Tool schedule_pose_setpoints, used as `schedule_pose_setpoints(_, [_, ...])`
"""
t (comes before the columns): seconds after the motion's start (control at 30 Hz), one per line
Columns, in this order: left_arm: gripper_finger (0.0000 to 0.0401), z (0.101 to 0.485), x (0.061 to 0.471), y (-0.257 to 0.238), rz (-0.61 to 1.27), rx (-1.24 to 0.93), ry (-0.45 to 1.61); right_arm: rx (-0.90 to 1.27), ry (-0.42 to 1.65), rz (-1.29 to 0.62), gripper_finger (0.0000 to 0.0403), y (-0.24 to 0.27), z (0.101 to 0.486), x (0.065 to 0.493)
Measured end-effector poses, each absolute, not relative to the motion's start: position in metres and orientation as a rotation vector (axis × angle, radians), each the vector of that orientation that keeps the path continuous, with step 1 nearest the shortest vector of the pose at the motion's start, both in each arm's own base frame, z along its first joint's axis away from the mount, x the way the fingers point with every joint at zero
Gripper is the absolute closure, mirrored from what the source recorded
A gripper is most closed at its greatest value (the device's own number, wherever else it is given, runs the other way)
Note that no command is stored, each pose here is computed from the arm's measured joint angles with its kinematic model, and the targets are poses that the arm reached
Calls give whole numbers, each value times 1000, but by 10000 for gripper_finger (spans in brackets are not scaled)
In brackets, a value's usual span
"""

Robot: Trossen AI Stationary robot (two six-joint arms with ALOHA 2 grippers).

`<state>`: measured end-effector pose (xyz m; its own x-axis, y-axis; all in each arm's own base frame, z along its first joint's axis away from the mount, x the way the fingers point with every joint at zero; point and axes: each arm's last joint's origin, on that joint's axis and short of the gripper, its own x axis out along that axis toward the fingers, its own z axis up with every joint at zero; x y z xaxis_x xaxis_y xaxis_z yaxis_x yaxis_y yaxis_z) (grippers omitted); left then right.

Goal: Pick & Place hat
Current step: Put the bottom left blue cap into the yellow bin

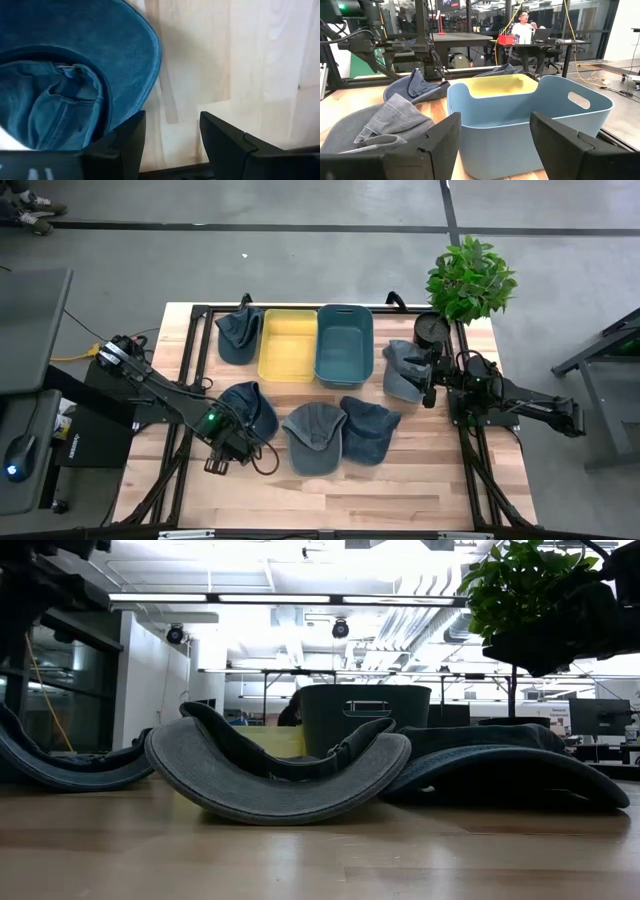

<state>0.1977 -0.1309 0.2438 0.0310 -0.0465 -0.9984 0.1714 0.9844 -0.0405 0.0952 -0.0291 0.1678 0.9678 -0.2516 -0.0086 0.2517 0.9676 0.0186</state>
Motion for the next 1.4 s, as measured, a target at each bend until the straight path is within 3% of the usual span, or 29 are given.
schedule_pose_setpoints(0.27, [204,243,197,-129,-132,136,1540,20,6,-254,171,-29,168,95])
schedule_pose_setpoints(0.53, [90,219,193,-127,-189,151,1559,20,6,-254,171,-29,168,95])
schedule_pose_setpoints(0.67, [51,208,187,-121,-114,217,1578,20,6,-255,171,-29,168,95])
schedule_pose_setpoints(1.0, [58,204,185,-115,-20,342,1553,20,6,-254,171,-29,168,95])
schedule_pose_setpoints(1.4, [59,182,183,-98,0,287,1603,20,6,-254,171,-29,168,95])
